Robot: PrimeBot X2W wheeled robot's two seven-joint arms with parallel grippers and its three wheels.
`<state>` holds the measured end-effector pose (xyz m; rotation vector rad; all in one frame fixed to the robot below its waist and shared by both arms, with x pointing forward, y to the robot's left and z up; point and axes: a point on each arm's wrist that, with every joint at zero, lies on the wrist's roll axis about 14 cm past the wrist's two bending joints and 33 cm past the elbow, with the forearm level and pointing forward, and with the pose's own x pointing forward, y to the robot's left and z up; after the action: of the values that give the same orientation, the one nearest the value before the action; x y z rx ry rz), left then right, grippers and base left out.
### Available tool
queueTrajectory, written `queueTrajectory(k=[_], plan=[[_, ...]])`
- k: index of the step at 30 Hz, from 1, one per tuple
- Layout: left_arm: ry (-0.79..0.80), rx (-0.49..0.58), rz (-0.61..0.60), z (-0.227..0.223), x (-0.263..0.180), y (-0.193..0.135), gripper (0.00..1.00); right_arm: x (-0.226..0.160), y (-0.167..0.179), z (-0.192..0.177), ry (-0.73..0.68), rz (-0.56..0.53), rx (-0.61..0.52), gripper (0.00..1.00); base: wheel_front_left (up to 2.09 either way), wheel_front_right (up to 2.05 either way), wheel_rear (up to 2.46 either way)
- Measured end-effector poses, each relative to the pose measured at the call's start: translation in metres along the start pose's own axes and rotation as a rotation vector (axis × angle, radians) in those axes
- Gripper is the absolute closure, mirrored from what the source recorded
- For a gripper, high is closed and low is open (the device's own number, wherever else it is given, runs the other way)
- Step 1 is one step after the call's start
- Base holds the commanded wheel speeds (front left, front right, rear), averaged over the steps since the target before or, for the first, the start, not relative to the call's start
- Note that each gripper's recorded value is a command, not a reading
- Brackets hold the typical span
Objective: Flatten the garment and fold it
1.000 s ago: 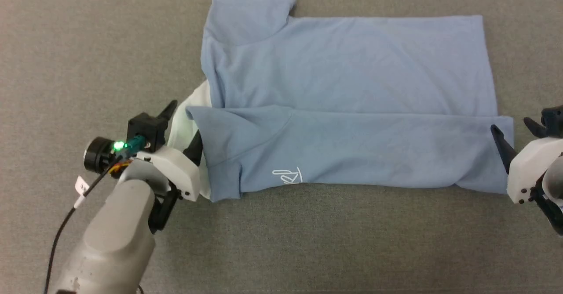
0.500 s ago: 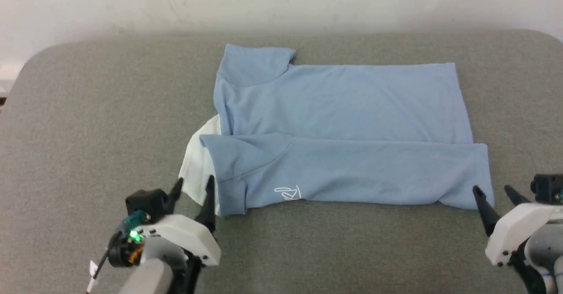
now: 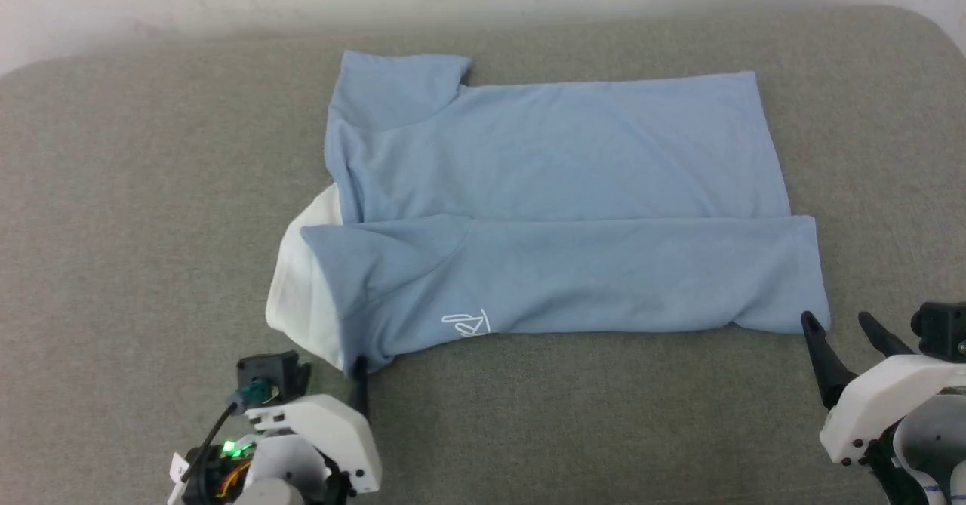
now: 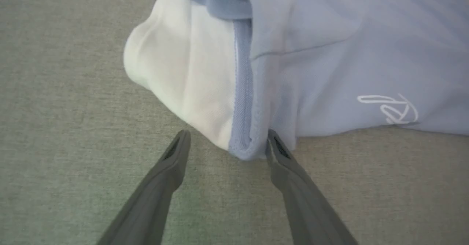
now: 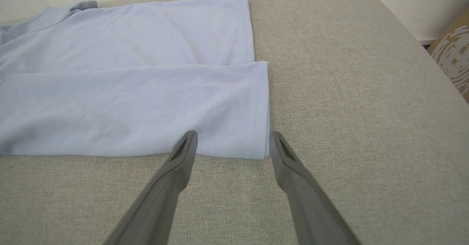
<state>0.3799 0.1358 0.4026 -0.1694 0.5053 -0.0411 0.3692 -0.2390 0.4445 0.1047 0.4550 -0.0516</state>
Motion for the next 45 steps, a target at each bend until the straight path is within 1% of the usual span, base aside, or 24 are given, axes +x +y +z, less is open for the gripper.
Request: queueTrajectory(k=[3,8,9,10,11,17,22,25,27,29,33,39,40,41,42,45], plan=[[0.056,0.022,0.046,-0.016,0.007,0.012,0.00,0.001,-0.003,-0.003,0.010,-0.014,0.002,0.00,0.00,0.00,0.00],[0.086,0.018,0.035,-0.022,0.022,0.010,0.00,0.005,-0.010,-0.012,0.038,-0.040,0.014,0.00,0.00,0.00,0.00],[0.092,0.012,0.025,-0.023,0.025,0.008,0.07,0.006,-0.012,-0.015,0.044,-0.045,0.016,0.00,0.00,0.00,0.00],[0.100,0.006,0.016,-0.025,0.027,0.007,0.51,0.007,-0.012,-0.017,0.051,-0.048,0.018,0.00,0.00,0.00,0.00],[0.108,0.005,0.009,-0.027,0.029,0.006,1.00,0.008,-0.013,-0.018,0.056,-0.051,0.019,0.00,0.00,0.00,0.00],[0.090,-0.015,-0.032,-0.022,0.033,-0.002,1.00,0.009,-0.018,-0.019,0.069,-0.066,0.004,0.00,0.00,0.00,0.00],[0.007,-0.024,-0.038,-0.006,0.024,-0.005,1.00,0.012,-0.020,-0.015,0.089,-0.073,-0.009,0.00,0.00,0.00,0.00],[-0.057,-0.026,-0.052,0.008,0.014,-0.008,1.00,0.019,-0.018,-0.018,0.130,-0.070,0.008,0.00,0.00,0.00,0.00],[-0.101,-0.028,-0.058,0.021,0.009,-0.009,1.00,0.025,-0.020,-0.019,0.158,-0.083,-0.013,0.00,0.00,0.00,0.00],[-0.133,-0.024,-0.062,0.030,0.004,-0.009,1.00,0.032,-0.022,-0.021,0.179,-0.095,-0.005,0.00,0.00,0.00,0.00],[-0.162,-0.013,-0.067,0.039,-0.002,-0.008,1.00,0.045,-0.014,-0.034,0.244,-0.081,-0.010,0.00,0.00,0.00,0.00],[-0.127,-0.004,-0.070,0.031,-0.001,-0.006,1.00,0.057,-0.013,-0.057,0.331,-0.088,-0.021,0.00,0.00,0.00,0.00],[-0.121,-0.002,-0.068,0.030,-0.001,-0.005,1.00,0.059,-0.014,-0.058,0.335,-0.091,-0.023,0.13,0.00,0.00,0.00],[-0.118,-0.002,-0.066,0.029,0.000,-0.004,1.00,0.062,-0.014,-0.058,0.337,-0.093,-0.025,0.62,0.00,0.00,0.00],[-0.111,0.001,-0.064,0.027,0.000,-0.003,1.00,0.063,-0.014,-0.058,0.335,-0.094,-0.026,1.00,0.00,0.00,0.00],[-0.093,0.015,-0.064,0.023,0.002,0.002,1.00,0.067,-0.016,-0.056,0.317,-0.096,-0.026,1.00,0.00,0.00,0.00]])
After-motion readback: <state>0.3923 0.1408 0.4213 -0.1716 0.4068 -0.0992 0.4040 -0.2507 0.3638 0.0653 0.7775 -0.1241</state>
